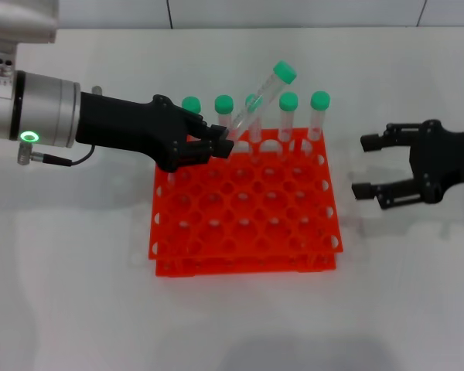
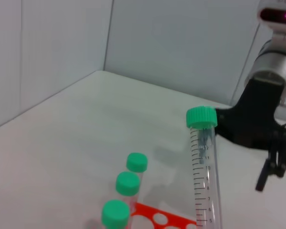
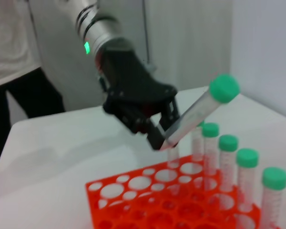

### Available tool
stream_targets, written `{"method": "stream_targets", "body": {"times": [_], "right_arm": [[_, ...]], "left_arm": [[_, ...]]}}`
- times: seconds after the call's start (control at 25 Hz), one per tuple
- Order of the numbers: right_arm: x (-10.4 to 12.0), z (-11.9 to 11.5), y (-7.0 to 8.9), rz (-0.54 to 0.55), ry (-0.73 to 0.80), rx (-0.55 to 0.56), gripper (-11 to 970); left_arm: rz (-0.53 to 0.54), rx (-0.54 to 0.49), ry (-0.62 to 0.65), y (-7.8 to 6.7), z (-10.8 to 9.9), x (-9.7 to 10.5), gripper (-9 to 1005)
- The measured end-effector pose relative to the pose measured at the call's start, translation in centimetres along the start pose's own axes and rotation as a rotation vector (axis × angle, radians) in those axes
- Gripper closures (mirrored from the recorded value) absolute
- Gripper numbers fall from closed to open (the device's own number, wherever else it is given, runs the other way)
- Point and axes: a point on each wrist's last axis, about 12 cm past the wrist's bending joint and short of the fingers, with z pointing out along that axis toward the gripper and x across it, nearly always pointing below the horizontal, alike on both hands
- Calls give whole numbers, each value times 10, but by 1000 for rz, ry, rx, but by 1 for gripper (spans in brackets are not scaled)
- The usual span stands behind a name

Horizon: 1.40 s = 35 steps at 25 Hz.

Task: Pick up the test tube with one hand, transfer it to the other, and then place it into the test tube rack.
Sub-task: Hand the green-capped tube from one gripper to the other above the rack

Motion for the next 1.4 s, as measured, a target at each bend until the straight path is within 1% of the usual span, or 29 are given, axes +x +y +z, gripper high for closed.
{"method": "stream_targets", "body": {"times": [0.12, 0.32, 0.48, 0.76, 0.96, 1.16, 1.4], "right_arm": [[-4, -2, -5, 58, -37, 31, 125], [-11, 8, -10, 137, -66, 40, 128], [-12, 17, -10, 170, -90, 50, 130], [-13, 21, -8, 269, -238, 42, 133], [-12, 21, -5, 305, -294, 35, 136], [-8, 27, -3, 350, -327, 24, 140], [-7, 33, -2, 369, -389, 30, 146]], "left_arm": [[5, -2, -1, 0, 3, 0, 805], [16, -1, -6, -1, 8, -1, 804], [23, -9, -5, 0, 10, -2, 804], [22, -17, -4, 0, 11, 0, 804], [19, -32, -4, 1, 12, 2, 803], [28, -30, -7, 0, 14, 2, 803], [40, -20, -6, -1, 18, 0, 803]]}}
